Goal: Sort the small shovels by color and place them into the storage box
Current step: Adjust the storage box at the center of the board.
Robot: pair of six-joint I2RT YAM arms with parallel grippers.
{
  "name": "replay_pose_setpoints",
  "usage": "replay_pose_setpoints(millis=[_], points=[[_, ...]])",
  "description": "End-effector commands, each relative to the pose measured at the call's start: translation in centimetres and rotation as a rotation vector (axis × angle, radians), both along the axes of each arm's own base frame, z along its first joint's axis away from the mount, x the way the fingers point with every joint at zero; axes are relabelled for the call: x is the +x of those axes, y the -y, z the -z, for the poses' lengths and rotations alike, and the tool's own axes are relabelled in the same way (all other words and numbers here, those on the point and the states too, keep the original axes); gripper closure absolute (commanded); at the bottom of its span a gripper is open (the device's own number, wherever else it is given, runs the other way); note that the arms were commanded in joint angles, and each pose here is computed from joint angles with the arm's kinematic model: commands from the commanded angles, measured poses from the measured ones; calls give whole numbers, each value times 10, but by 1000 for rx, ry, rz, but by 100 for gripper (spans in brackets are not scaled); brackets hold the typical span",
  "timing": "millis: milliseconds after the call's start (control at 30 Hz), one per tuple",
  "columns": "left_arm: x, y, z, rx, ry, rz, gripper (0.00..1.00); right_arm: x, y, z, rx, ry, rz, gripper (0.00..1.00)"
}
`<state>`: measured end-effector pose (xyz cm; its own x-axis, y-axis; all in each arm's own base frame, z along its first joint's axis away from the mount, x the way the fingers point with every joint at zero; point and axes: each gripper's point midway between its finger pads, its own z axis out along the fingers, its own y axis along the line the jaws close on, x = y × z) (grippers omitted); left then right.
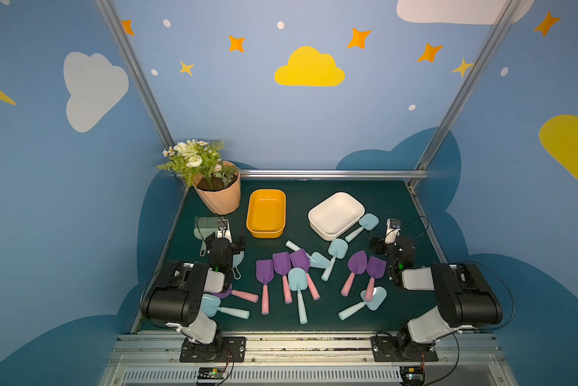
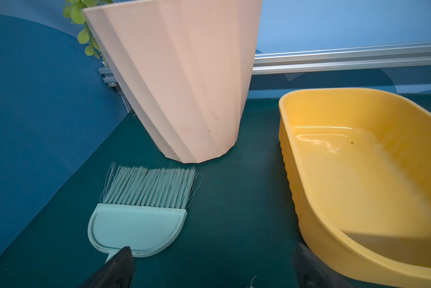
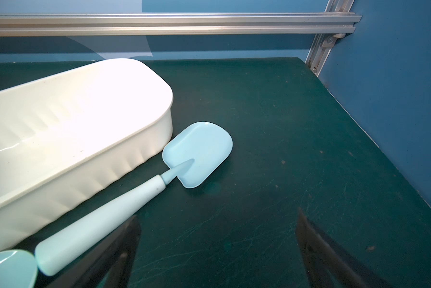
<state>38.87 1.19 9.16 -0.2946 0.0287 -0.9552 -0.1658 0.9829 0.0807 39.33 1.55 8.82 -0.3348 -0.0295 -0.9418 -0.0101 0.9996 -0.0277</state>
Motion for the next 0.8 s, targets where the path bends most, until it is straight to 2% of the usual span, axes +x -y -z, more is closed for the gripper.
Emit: replay_pose_setpoints(millis=[0, 767], points=[[0, -1, 2, 4, -5, 0, 0, 3, -1, -4, 4, 10, -7, 1], [2, -2, 3, -15, -19, 10, 0, 2, 1, -4, 26, 9, -18, 1]])
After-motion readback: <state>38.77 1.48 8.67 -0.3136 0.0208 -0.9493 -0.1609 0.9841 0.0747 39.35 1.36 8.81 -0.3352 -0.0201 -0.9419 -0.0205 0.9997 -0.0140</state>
